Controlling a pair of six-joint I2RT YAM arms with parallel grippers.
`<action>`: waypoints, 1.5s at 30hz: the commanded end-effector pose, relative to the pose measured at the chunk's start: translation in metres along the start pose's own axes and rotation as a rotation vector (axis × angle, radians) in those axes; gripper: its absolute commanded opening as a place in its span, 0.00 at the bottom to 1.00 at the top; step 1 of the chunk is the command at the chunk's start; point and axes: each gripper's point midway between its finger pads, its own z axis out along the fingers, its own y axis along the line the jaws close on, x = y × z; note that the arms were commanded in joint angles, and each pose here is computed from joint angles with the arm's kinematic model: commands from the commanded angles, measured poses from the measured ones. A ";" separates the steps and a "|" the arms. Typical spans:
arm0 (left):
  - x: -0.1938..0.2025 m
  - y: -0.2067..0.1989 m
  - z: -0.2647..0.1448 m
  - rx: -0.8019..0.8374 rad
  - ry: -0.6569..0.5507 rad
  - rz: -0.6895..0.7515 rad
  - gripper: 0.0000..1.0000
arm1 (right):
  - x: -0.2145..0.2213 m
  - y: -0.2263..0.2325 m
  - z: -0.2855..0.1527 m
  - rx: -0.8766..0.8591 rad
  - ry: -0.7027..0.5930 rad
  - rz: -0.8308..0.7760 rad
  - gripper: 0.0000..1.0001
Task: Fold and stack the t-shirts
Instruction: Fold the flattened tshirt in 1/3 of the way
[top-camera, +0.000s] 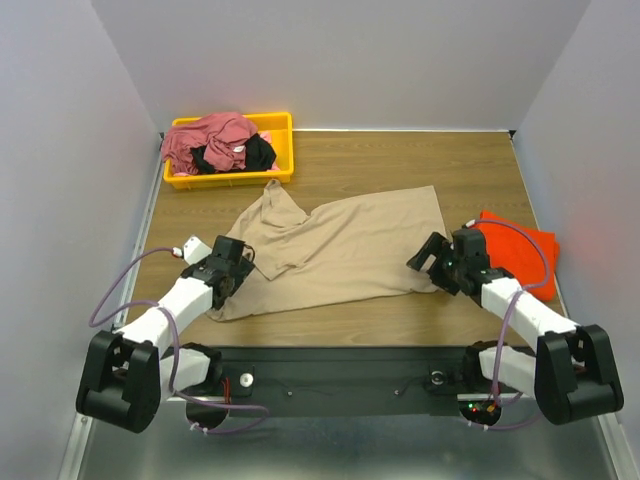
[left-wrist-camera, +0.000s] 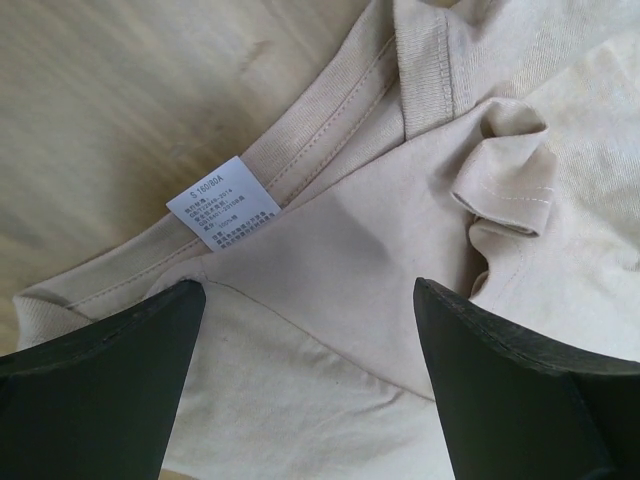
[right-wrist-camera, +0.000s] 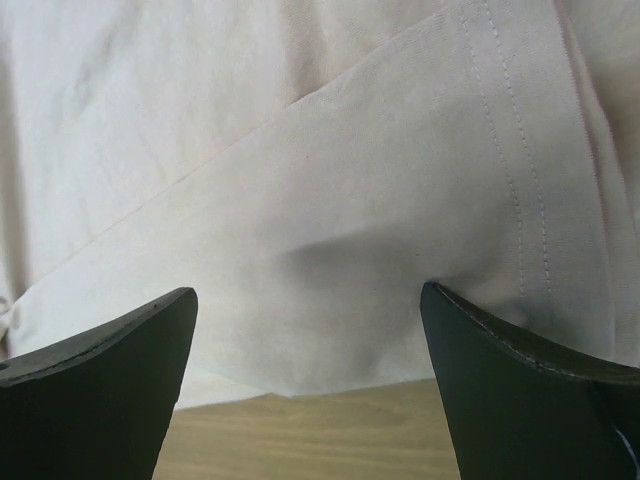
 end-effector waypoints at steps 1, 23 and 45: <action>-0.009 0.033 -0.010 -0.105 -0.047 -0.016 0.99 | 0.071 -0.036 -0.025 0.110 0.235 0.074 1.00; 0.057 -0.086 -0.054 0.305 0.167 0.277 0.93 | -0.013 0.000 -0.035 0.135 0.016 -0.032 1.00; 0.052 -0.100 -0.023 0.204 0.088 0.366 0.02 | -0.006 -0.007 -0.033 0.153 0.032 -0.016 1.00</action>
